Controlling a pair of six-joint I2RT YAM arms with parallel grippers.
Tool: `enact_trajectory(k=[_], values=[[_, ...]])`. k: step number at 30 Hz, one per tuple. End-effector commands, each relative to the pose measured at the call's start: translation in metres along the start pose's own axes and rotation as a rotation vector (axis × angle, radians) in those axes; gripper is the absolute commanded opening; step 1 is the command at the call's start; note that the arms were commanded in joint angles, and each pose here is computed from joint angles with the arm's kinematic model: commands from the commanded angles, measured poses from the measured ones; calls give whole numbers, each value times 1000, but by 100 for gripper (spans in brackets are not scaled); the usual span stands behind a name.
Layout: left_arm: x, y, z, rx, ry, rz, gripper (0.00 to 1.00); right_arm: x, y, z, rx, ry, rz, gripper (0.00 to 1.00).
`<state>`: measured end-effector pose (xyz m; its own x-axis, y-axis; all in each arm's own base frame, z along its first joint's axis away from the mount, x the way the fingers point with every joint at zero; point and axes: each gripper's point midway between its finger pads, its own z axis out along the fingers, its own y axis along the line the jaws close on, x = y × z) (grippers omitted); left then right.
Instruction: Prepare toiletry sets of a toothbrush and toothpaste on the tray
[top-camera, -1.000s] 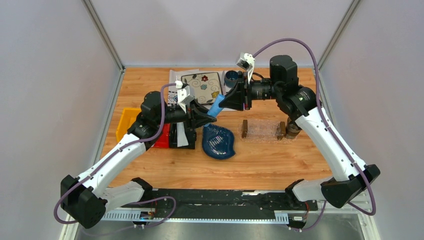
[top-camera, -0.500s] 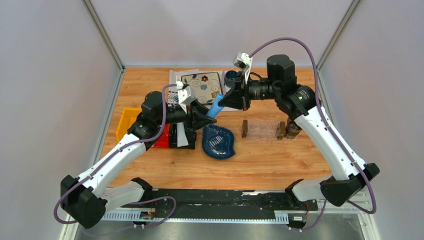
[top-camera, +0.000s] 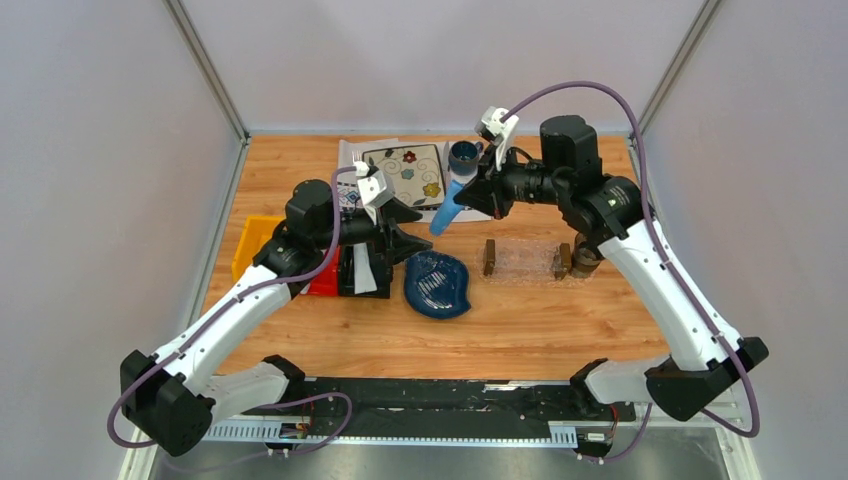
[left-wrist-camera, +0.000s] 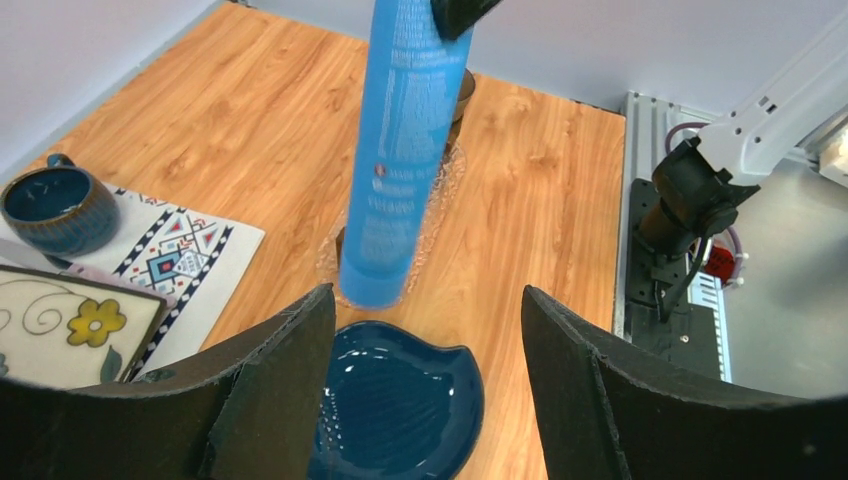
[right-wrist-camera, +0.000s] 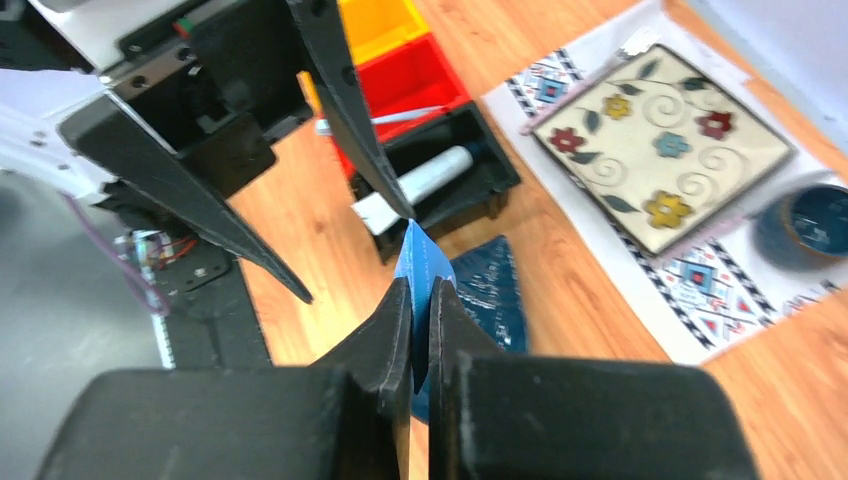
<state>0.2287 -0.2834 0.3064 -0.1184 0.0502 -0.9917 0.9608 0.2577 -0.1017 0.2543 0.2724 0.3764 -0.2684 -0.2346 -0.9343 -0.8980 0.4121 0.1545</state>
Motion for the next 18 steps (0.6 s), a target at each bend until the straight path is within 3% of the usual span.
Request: enact_trajectory(k=[1,9,18], values=[[-23,3,-9,-41,-31,97,75,-14,-26,-27,216,-57,-125,0],[-19,16,-19,-128,-24,89,75,21,-75,-47,506,-7,-170,0],[-16,34,-25,-222,-41,90,75,45,-107,-69,658,-29,-129,0]])
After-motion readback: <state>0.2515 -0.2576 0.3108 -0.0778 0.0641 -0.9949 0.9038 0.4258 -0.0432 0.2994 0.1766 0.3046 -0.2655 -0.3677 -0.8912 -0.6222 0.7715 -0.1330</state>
